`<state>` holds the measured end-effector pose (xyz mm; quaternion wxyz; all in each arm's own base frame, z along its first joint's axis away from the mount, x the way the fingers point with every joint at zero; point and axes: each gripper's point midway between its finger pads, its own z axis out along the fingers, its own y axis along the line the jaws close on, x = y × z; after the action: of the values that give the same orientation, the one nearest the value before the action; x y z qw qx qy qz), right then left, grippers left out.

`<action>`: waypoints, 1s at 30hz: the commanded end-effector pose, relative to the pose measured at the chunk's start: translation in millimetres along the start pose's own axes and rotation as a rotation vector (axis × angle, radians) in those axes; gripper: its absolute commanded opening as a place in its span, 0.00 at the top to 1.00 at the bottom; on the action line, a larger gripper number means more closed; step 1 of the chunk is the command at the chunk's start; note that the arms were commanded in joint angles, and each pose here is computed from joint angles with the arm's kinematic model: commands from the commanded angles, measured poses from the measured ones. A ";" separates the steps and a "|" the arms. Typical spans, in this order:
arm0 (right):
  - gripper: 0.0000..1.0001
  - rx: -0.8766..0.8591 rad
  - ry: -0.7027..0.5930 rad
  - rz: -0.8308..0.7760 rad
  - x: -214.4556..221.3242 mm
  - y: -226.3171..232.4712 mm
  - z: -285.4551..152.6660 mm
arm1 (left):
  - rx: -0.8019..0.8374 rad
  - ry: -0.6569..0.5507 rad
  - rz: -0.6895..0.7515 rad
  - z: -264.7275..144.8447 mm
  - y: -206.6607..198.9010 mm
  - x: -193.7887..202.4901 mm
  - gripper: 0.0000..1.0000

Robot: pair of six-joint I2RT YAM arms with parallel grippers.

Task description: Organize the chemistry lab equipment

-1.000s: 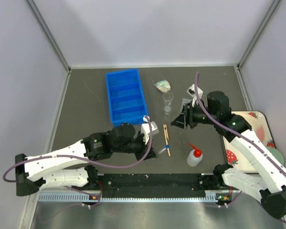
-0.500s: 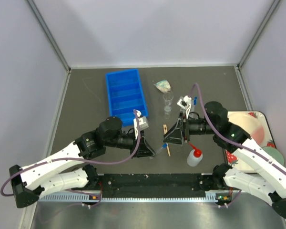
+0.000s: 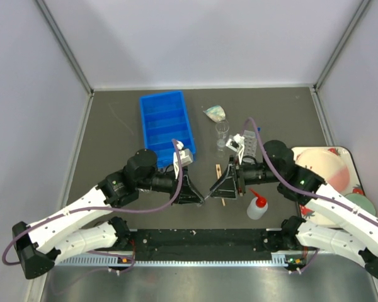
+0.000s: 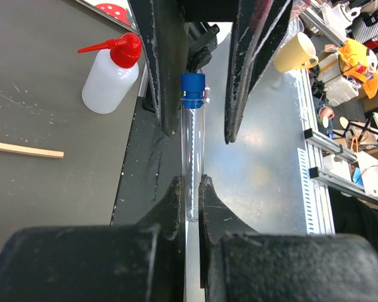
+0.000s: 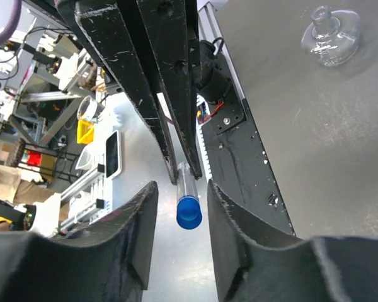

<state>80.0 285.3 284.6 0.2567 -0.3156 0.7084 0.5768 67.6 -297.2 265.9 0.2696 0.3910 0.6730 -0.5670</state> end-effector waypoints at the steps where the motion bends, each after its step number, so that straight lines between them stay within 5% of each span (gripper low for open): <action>1: 0.67 -0.021 -0.031 -0.041 -9.3 7.0 5.1 | 0.037 -0.035 0.036 -0.1 -5.4 -9.6 1.00; 6: 0.99 -0.015 -0.027 -0.040 -7.9 7.1 6.0 | 0.012 -0.045 0.030 -2.8 0.5 -10.1 1.00; 10: 1.00 0.032 -0.044 -0.042 -11.6 0.4 5.2 | -0.060 -0.064 0.025 -5.2 11.7 -15.3 0.48; 11: 1.00 0.068 -0.062 -0.045 -15.4 -4.9 5.0 | -0.080 -0.073 0.031 -5.8 14.7 -17.3 0.02; 21: 1.00 0.548 -0.090 -0.042 -46.5 -102.4 -16.0 | -0.399 -0.108 0.066 -34.0 53.6 -28.7 0.01; 30: 1.00 1.059 -0.177 0.088 -70.2 -218.1 -97.5 | -0.626 -0.135 0.079 -72.2 74.4 -23.2 0.01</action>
<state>248.2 209.8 204.7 0.3714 -0.1169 0.8820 0.2653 134.1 -248.1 248.6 0.3992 0.2977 0.7733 -0.3924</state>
